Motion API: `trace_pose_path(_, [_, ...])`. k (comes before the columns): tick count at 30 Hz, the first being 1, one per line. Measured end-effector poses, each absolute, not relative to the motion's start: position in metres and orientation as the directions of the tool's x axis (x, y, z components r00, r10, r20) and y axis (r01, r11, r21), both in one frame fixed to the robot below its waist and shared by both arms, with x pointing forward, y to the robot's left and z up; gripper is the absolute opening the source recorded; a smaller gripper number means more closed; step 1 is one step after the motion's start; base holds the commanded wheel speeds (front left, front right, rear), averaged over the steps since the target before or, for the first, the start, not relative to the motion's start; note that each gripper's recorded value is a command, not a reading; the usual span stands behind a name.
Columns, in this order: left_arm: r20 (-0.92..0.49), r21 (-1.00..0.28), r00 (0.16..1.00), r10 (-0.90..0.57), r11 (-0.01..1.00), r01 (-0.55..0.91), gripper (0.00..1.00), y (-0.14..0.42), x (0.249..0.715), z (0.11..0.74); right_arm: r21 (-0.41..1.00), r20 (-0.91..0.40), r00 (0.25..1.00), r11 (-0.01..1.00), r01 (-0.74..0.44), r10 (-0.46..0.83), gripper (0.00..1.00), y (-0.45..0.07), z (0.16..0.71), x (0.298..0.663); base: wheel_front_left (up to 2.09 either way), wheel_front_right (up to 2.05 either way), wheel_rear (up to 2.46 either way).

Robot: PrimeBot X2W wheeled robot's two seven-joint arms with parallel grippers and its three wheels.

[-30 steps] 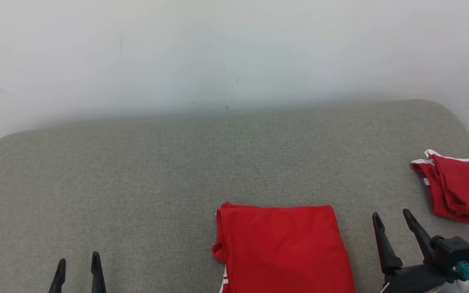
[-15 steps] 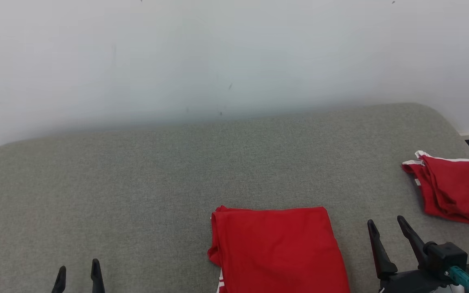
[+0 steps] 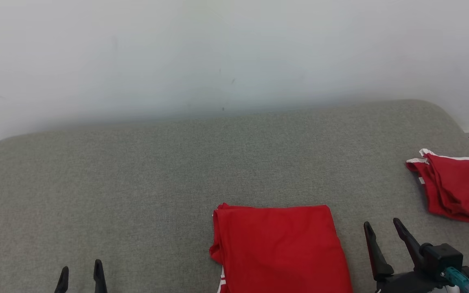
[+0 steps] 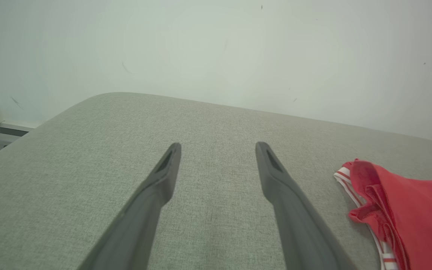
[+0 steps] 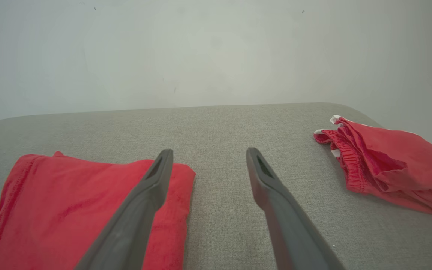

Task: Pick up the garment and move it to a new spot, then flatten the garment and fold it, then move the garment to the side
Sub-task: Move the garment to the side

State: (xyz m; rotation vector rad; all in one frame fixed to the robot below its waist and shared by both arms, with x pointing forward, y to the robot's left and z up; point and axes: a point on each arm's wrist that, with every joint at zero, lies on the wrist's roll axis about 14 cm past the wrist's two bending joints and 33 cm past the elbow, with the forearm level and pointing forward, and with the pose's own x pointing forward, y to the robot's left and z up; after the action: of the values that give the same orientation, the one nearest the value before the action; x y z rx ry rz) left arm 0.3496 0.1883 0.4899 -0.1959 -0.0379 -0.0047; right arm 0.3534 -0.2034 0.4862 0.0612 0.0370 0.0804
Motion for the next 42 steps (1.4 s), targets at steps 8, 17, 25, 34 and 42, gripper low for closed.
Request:
trace_pose_path(8, [0.035, -0.198, 0.999, 0.007, 0.980, 0.000, 1.00, 0.190, 0.350, 0.489, 0.064, -0.072, 0.994, 0.995, -0.076, 0.081, 1.00, -0.204, 0.484, 0.359, 0.00, 0.00, 0.00])
trace_pose_path(17, [0.015, -0.206, 1.000, 0.028, 0.978, -0.024, 1.00, 0.194, 0.348, 0.483, 0.134, -0.376, 0.922, 0.990, -0.046, 0.093, 1.00, -0.202, 0.450, 0.360, 0.00, 0.00, 0.00])
trace_pose_path(25, [-0.013, -0.221, 0.998, 0.058, 0.973, -0.059, 1.00, 0.202, 0.345, 0.475, 0.202, -0.604, 0.788, 0.979, 0.008, 0.118, 1.00, -0.197, 0.422, 0.356, 0.00, 0.00, 0.00])
trace_pose_path(34, [-0.036, -0.220, 0.994, 0.099, 0.970, -0.105, 1.00, 0.213, 0.343, 0.468, 0.186, -0.690, 0.710, 0.982, -0.015, 0.141, 1.00, -0.180, 0.414, 0.367, 0.00, 0.00, 0.00])
trace_pose_path(42, [-0.057, -0.216, 0.991, 0.123, 0.967, -0.133, 1.00, 0.219, 0.344, 0.462, 0.166, -0.770, 0.620, 0.985, -0.038, 0.154, 1.00, -0.168, 0.390, 0.371, 0.00, 0.00, 0.00])
